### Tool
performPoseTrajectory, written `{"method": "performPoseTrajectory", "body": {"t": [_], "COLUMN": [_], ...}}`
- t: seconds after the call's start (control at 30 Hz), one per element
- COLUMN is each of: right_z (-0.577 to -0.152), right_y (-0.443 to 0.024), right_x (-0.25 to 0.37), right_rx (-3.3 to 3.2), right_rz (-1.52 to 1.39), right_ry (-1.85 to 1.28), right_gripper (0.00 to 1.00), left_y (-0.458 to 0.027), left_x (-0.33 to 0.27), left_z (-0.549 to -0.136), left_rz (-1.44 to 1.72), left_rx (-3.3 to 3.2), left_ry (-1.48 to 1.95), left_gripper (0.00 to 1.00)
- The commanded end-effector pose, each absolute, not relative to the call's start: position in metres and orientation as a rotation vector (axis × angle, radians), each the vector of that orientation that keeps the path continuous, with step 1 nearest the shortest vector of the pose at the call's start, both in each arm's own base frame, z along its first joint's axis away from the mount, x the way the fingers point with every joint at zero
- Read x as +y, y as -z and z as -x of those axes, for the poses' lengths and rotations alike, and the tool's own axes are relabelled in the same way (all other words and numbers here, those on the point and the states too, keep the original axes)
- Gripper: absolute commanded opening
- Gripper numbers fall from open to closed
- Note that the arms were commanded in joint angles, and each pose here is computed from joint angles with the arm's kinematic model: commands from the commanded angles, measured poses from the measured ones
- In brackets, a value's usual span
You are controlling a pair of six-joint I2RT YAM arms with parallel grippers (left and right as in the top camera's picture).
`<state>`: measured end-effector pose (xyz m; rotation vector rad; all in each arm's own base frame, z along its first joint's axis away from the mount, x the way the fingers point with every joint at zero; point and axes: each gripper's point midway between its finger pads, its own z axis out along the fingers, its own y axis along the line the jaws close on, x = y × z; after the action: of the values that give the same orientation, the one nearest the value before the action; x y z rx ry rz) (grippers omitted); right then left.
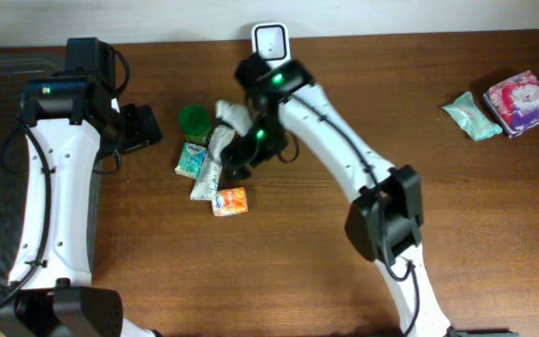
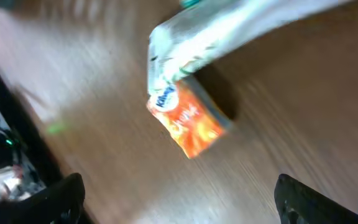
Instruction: Scan the item barcode
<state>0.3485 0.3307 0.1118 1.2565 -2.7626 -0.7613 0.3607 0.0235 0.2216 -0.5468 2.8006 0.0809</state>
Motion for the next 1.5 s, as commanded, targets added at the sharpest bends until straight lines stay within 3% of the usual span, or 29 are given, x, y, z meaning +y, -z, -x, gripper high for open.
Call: {"method": "performPoseTrajectory", "body": {"t": [0.0, 0.1, 0.17, 0.23, 0.27, 0.3, 0.47, 0.5, 0.57, 0.67, 0.77, 0.8, 0.87, 0.9, 0.97, 1.0, 1.03, 1.07, 1.13, 1.2, 1.27, 1.33, 1.43, 1.47], "right_z": [-0.342, -0.338, -0.346, -0.351, -0.352, -0.353, -0.338, -0.336, -0.333, -0.35, -0.39, -0.395, -0.419, -0.425, -0.426, -0.424, -0.421, -0.419, -0.422, -0.43, -0.449, -0.458, -0.45, -0.446], "right_y": [-0.069, -0.041, -0.039, -0.037, -0.038, -0.038, -0.014, -0.013, -0.013, -0.023, -0.035, -0.035, -0.036, -0.035, -0.027, -0.02, -0.017, -0.018, -0.023, -0.039, -0.051, -0.042, -0.024, -0.022], "right_x": [0.333, 0.332, 0.349, 0.356, 0.357, 0.358, 0.35, 0.348, 0.345, 0.317, 0.244, 0.232, 0.18, 0.168, 0.153, 0.151, 0.152, 0.154, 0.159, 0.161, 0.165, 0.155, 0.152, 0.16], "right_rx": [-2.731, -2.672, -2.694, -2.71, -2.715, -2.718, -2.676, -2.671, -2.667, -2.761, -2.956, -2.972, -3.036, -3.028, -3.019, -3.014, -3.002, -2.995, -2.992, -3.02, -3.095, -3.149, -3.123, -3.102], "right_rz": [-1.415, -1.53, -1.578, -1.606, -1.613, -1.617, -1.571, -1.563, -1.538, -1.36, -0.863, -0.77, -0.24, -0.138, -0.077, -0.072, -0.075, -0.081, -0.088, -0.144, -0.171, -0.175, -0.191, -0.253], "right_ry": [0.596, 0.597, 0.708, 0.749, 0.753, 0.757, 0.762, 0.757, 0.749, 0.592, 0.332, 0.329, 0.357, 0.415, 0.429, 0.428, 0.422, 0.435, 0.491, 0.506, 0.524, 0.431, 0.41, 0.487], "right_gripper": [0.94, 0.91, 0.7, 0.66, 0.56, 0.52, 0.52, 0.4, 0.04, 0.04, 0.04, 0.04, 0.04, 0.04, 0.04, 0.16, 0.21, 0.18, 0.21, 0.31, 0.83, 0.89, 0.86, 0.63], "left_y": [-0.224, -0.224, -0.224, -0.224, -0.224, -0.224, -0.224, -0.224, -0.224, -0.224, -0.224, -0.224, -0.224, -0.224, -0.224, -0.224, -0.224, -0.224, -0.224, -0.224, -0.224, -0.224, -0.224, -0.224], "left_x": [0.025, 0.025, 0.025, 0.025, 0.025, 0.025, 0.025, 0.025, 0.025, 0.025, 0.025, 0.025, 0.025, 0.025, 0.025, 0.025, 0.025, 0.025, 0.025, 0.025, 0.025, 0.025, 0.025, 0.025], "left_z": [-0.361, -0.361, -0.361, -0.361, -0.361, -0.361, -0.361, -0.361, -0.361, -0.361, -0.361, -0.361, -0.361, -0.361, -0.361, -0.361, -0.361, -0.361, -0.361, -0.361, -0.361, -0.361, -0.361, -0.361], "left_rz": [0.531, 0.531, 0.531, 0.531, 0.531, 0.531, 0.531, 0.531, 0.531, 0.531, 0.531, 0.531, 0.531, 0.531, 0.531, 0.531, 0.531, 0.531, 0.531, 0.531, 0.531, 0.531, 0.531, 0.531], "left_rx": [2.795, 2.795, 2.795, 2.795, 2.795, 2.795, 2.795, 2.795, 2.795, 2.795, 2.795, 2.795, 2.795, 2.795, 2.795, 2.795, 2.795, 2.795, 2.795, 2.795, 2.795, 2.795, 2.795, 2.795], "left_ry": [-0.092, -0.092, -0.092, -0.092, -0.092, -0.092, -0.092, -0.092, -0.092, -0.092, -0.092, -0.092, -0.092, -0.092, -0.092, -0.092, -0.092, -0.092, -0.092, -0.092, -0.092, -0.092, -0.092, -0.092], "left_gripper": [0.99, 0.99, 0.99, 0.99, 0.99, 0.99, 0.99, 0.99, 0.99, 0.99, 0.99, 0.99, 0.99, 0.99, 0.99, 0.99, 0.99, 0.99, 0.99, 0.99, 0.99, 0.99, 0.99, 0.99]}}
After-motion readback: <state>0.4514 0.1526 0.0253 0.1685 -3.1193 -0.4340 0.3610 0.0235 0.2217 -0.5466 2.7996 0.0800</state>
